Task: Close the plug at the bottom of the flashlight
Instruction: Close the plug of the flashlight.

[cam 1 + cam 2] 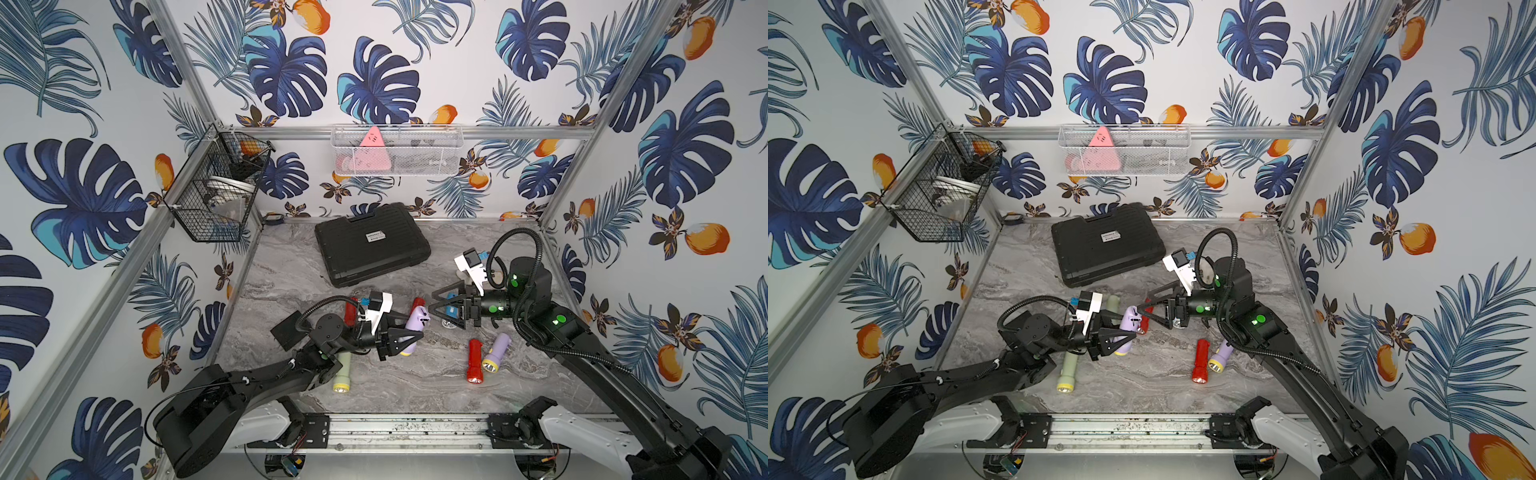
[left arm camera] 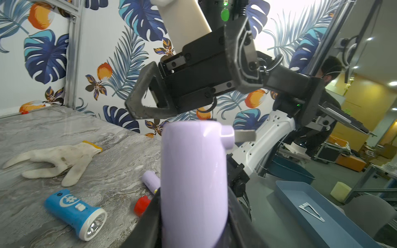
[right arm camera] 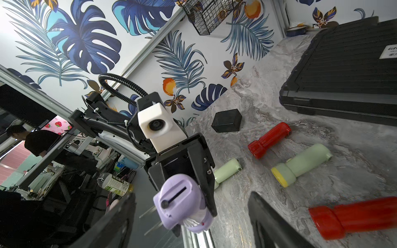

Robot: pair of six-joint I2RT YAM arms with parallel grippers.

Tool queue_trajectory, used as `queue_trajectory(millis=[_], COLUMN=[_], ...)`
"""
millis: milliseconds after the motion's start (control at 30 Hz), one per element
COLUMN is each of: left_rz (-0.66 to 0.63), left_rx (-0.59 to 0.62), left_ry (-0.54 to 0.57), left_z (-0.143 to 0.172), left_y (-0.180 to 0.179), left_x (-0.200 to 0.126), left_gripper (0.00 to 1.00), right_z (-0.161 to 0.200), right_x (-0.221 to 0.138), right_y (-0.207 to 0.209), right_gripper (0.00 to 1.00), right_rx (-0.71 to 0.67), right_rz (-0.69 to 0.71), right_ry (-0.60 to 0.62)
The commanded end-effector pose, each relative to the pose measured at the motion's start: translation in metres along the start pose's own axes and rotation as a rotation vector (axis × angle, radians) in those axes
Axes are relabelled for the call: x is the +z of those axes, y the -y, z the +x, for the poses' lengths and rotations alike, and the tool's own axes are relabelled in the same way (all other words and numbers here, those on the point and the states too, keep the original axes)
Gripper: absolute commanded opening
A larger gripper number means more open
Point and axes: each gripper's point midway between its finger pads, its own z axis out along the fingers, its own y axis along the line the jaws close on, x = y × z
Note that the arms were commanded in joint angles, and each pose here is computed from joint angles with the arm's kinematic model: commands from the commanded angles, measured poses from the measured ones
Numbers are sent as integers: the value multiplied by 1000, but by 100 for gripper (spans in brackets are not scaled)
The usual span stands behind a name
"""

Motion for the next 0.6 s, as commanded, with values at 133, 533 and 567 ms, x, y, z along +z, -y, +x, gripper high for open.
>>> queue_trajectory(millis=[133, 533, 567], left_rz=[115, 129, 130], left_rx=[57, 56, 56], left_ry=[21, 17, 20], left_z=[-12, -13, -13], left_y=[26, 27, 27], left_x=[-4, -3, -3], left_gripper=[0, 0, 0], right_z=[-1, 4, 6], right_x=[6, 9, 9], right_y=[-17, -28, -27], right_gripper=[76, 61, 62], right_rx=[-57, -64, -61], right_rz=[-80, -110, -107], right_ry=[-20, -45, -49])
